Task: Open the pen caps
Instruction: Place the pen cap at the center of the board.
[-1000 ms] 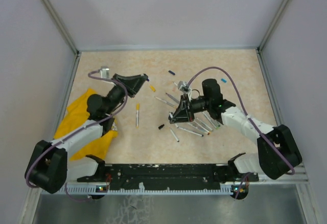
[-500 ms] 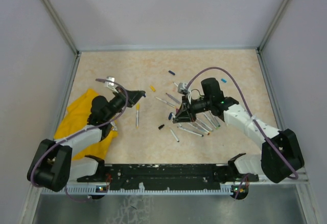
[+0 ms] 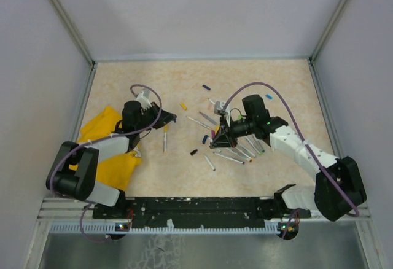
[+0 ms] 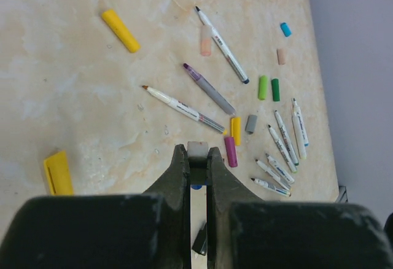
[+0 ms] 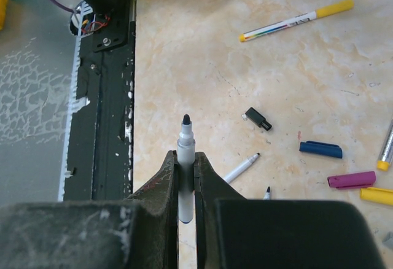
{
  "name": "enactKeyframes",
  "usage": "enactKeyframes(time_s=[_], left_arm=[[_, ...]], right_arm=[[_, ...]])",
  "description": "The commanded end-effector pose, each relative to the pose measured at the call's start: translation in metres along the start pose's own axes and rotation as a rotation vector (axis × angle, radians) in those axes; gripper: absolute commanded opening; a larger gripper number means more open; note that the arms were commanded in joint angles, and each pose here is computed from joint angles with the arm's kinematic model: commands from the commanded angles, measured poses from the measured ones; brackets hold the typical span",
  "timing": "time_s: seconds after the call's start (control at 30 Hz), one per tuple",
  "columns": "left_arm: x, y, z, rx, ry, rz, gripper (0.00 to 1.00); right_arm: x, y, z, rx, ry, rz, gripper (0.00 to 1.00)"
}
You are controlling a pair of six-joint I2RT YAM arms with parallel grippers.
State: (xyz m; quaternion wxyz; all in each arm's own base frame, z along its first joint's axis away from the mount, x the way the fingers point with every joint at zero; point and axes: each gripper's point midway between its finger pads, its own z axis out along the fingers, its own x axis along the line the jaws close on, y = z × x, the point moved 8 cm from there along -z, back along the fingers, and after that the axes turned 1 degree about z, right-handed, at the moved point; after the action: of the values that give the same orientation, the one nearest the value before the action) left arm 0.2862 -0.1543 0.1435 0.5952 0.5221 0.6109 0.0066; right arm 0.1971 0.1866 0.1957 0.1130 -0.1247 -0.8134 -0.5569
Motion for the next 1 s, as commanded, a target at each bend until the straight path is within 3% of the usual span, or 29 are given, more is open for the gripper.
enactKeyframes(time_s=[0.0, 0.4, 0.97], left_arm=[[0.012, 0.006, 0.01, 0.061, 0.128, 0.018, 0.0], [0.03, 0.007, 0.03, 0.135, 0.261, 0.002, 0.0], [0.038, 0.008, 0.042, 0.179, 0.301, 0.006, 0.0]], right_arm=[[0.001, 0.021, -0.007, -0.041, -0.019, -0.089, 0.0], [0.0, 0.02, -0.007, -0.036, -0.021, -0.087, 0.0], [0.0, 0.019, -0.007, -0.035, -0.022, -0.087, 0.0]])
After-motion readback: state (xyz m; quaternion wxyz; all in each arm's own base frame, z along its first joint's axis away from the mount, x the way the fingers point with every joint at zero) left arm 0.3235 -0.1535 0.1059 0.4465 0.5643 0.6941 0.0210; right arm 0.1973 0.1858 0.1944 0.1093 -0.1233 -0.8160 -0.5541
